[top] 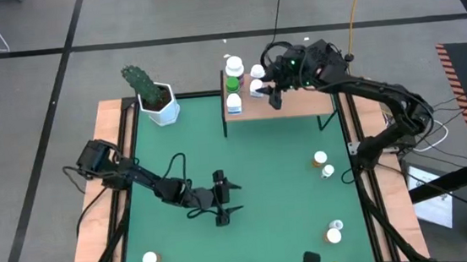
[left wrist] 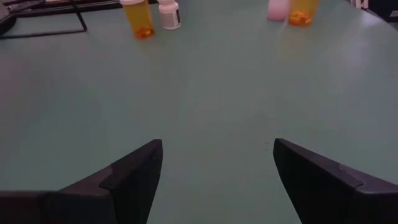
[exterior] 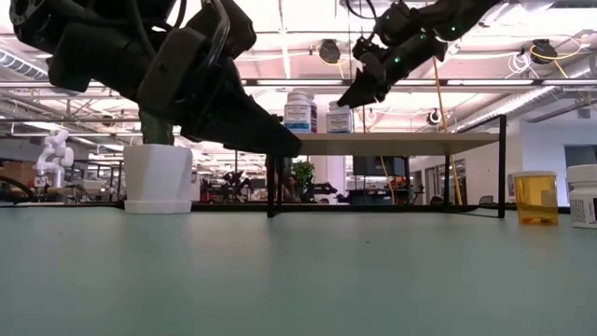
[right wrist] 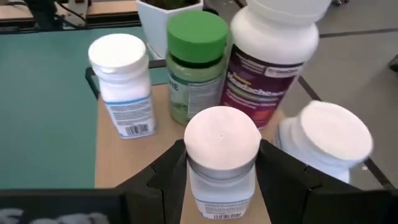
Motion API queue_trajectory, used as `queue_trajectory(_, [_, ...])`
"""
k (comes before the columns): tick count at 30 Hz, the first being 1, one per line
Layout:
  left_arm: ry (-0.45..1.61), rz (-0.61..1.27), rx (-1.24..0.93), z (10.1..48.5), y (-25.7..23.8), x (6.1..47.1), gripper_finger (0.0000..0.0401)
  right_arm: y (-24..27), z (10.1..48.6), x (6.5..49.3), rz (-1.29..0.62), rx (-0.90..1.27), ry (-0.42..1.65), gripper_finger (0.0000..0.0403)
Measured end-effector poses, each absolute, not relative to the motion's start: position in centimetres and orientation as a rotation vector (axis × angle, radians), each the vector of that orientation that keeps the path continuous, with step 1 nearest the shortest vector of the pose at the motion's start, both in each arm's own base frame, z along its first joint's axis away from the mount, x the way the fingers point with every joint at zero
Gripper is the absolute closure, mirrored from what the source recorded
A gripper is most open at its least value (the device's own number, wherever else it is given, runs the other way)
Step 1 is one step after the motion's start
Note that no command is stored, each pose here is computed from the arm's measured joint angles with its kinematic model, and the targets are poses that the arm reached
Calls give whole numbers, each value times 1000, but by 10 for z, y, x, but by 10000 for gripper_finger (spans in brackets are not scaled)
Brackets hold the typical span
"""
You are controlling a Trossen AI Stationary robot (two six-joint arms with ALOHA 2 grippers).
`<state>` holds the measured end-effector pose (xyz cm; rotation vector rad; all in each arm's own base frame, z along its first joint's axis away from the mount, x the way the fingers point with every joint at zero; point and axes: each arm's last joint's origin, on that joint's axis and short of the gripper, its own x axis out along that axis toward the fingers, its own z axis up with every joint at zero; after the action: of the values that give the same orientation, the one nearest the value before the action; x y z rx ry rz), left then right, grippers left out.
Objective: Pick and place medicine bottles onto shelf by color
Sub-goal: Put the blue pill bottle on the shelf
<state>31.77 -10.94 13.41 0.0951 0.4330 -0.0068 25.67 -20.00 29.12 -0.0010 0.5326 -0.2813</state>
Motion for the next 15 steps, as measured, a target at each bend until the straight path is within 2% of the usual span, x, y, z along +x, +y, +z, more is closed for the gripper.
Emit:
queue_trajectory(7, [425,-8,99,135,-110,318,93,-206,291,251,-251,35,516,238])
queue_trajectory(15, [444,5,58,133,-109,317,93,-206,292,253,-315,-2,531,192])
